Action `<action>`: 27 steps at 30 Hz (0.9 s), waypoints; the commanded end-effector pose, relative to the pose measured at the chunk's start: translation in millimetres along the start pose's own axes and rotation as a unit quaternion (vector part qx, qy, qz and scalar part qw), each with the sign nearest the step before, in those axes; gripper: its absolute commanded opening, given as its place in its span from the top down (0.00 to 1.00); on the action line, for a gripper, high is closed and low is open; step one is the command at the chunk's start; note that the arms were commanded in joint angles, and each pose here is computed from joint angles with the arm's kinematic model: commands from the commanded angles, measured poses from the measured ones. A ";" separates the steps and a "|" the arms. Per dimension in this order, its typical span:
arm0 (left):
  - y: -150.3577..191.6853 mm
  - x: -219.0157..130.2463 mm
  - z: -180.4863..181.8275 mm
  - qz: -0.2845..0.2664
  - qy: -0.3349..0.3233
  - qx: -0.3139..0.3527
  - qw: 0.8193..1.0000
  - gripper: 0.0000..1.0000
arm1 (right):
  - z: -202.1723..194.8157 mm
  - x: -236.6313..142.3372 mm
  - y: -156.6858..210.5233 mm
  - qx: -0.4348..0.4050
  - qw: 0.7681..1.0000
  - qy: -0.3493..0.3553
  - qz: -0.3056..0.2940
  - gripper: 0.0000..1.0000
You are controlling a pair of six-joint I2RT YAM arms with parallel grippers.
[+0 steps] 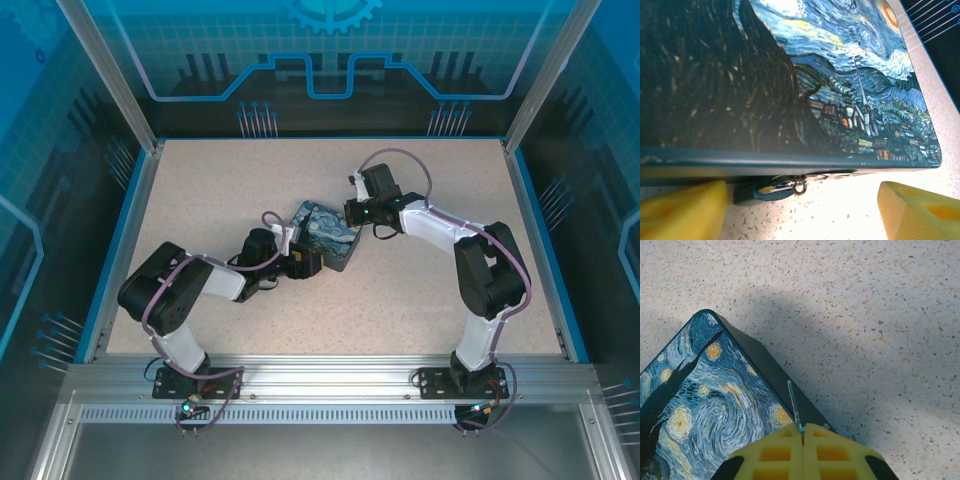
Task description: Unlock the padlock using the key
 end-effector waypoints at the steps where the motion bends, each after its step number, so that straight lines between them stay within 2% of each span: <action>1: 2.0 3.3 -4.5 0.005 0.022 0.019 1.000 0.25 | 5.8 0.6 0.8 -0.005 1.000 -0.002 0.003 1.00; 17: -3.9 2.3 -23.7 0.008 0.066 0.000 0.998 0.42 | 7.3 -4.0 1.0 -0.004 1.000 -0.003 -0.002 0.99; 27: -2.7 4.1 -26.1 0.014 0.061 -0.031 0.998 0.43 | 7.6 -6.1 0.7 -0.003 1.000 -0.002 -0.005 0.99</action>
Point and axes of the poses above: each hand's point on the last joint's axis, 136 mm out from that joint toward the fingers, its own x axis out along the fingers, its own z axis along the line the jaws close on, y = z × x, the point moved 9 cm from there along -x, back along the fingers, and after that the axes turned 13 degrees about -x, right-handed, at the moved point
